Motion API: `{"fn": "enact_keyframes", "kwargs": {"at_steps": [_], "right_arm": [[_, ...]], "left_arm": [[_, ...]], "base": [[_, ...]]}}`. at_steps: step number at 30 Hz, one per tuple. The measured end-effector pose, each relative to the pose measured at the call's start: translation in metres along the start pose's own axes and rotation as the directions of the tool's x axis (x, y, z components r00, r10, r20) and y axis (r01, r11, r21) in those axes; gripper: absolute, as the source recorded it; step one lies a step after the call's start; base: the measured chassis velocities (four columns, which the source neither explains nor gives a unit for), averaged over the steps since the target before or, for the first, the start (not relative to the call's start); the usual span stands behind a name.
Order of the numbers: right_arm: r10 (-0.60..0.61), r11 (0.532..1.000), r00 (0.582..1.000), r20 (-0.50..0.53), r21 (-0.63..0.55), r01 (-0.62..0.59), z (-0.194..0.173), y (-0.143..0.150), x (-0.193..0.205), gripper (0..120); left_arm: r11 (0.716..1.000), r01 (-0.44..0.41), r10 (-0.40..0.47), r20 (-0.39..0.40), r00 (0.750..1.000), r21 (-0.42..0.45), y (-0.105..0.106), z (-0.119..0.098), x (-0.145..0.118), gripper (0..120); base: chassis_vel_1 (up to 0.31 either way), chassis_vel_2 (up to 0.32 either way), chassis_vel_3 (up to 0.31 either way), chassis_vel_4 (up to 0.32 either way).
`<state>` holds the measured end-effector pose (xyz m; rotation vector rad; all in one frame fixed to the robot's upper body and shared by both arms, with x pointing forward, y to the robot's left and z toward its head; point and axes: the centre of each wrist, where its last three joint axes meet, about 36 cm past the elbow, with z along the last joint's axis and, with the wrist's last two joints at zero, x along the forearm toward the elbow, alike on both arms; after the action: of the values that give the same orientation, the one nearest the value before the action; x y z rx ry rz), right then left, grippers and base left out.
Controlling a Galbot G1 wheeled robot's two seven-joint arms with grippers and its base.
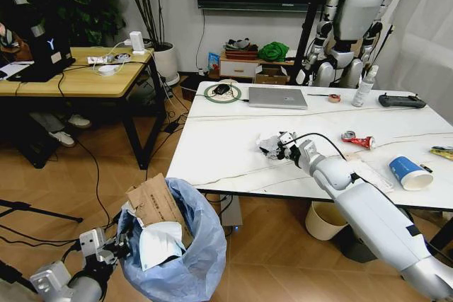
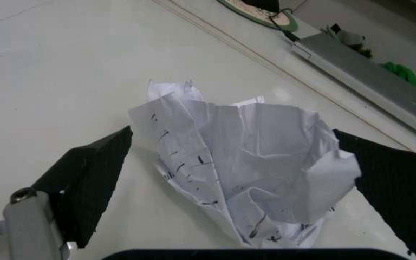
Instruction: Pick up the trash bin and place the trash from the table into it.
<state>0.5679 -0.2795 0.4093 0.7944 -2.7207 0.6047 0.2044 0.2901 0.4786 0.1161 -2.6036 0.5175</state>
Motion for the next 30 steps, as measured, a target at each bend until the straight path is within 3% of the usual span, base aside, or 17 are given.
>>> {"fn": "enact_keyframes", "kwargs": {"at_steps": [5,20,30], "right_arm": [[0.007,1.0,1.0,-0.007,0.016,-0.006,0.004,0.001,-0.008,96],[0.011,1.0,0.999,-0.032,0.015,-0.011,0.013,0.003,-0.012,36],[0.012,1.0,0.999,-0.043,0.009,-0.012,0.018,0.005,-0.007,6]], "left_arm": [[1.0,-0.001,0.001,0.0,1.0,0.001,0.001,-0.001,-0.001,0],[1.0,-0.008,0.008,-0.002,1.0,0.003,0.003,-0.003,-0.003,0],[1.0,-0.009,0.009,-0.004,1.0,0.004,0.003,-0.003,-0.004,0]], "base": [[0.0,0.0,0.0,0.0],[0.0,0.0,0.0,0.0],[0.0,0.0,0.0,0.0]]}}
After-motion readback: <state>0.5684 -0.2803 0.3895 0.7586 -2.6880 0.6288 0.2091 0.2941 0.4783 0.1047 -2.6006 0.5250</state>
